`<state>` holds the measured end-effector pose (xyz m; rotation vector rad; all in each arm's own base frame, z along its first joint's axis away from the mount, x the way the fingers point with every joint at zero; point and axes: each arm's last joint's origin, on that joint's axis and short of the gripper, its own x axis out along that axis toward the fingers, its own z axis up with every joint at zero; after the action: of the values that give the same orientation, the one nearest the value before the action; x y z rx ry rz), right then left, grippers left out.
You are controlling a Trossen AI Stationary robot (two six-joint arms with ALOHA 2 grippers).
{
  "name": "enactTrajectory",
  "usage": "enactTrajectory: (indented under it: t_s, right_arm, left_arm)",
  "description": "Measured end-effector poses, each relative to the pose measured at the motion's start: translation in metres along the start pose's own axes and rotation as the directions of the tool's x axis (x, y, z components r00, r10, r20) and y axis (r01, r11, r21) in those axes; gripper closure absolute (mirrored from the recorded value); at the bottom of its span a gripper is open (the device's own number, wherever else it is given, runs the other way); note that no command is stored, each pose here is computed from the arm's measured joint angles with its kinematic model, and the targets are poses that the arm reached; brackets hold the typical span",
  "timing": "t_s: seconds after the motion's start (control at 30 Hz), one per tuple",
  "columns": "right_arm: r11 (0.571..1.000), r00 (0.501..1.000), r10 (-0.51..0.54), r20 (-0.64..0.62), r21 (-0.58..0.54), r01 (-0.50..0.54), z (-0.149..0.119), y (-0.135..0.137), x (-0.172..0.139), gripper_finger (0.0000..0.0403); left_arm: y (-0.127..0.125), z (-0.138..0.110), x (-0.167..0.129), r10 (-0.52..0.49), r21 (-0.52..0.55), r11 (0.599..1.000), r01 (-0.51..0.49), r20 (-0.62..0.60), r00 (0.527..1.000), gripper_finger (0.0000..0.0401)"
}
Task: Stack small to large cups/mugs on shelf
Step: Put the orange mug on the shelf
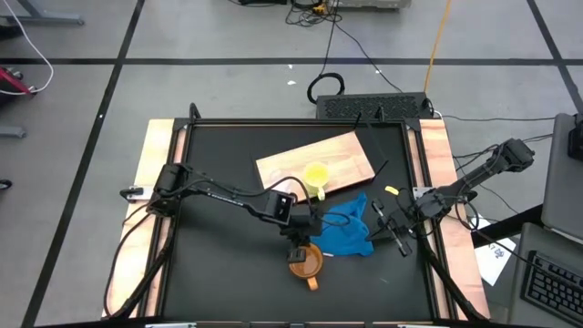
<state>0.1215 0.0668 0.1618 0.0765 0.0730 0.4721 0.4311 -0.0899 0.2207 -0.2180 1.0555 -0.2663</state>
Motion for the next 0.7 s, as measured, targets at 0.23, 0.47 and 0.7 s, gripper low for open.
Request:
enactTrajectory:
  t_s: [0.23, 0.47, 0.7]
  right_arm:
    - [1.000, 1.000, 0.001, 0.014, 0.000, -0.001, 0.0013, 0.0001, 0.0000, 0.0403]
    - [1.000, 1.000, 0.001, 0.013, 0.000, -0.001, 0.0013, 0.0001, 0.0000, 0.0403]
    - [1.000, 1.000, 0.001, 0.013, 0.000, -0.001, 0.0012, 0.0001, 0.0000, 0.0403]
  left_arm:
    - [0.0022, -0.0062, 0.0061, 0.000, -0.009, 1.000, 0.000, -0.011, 1.000, 0.0388]
    - [0.0030, -0.0072, 0.0092, -0.008, -0.021, 1.000, 0.008, 0.005, 1.000, 0.0388]
    - [0.0033, -0.0075, 0.0093, -0.001, -0.015, 1.000, 0.001, 0.004, 1.000, 0.0388]
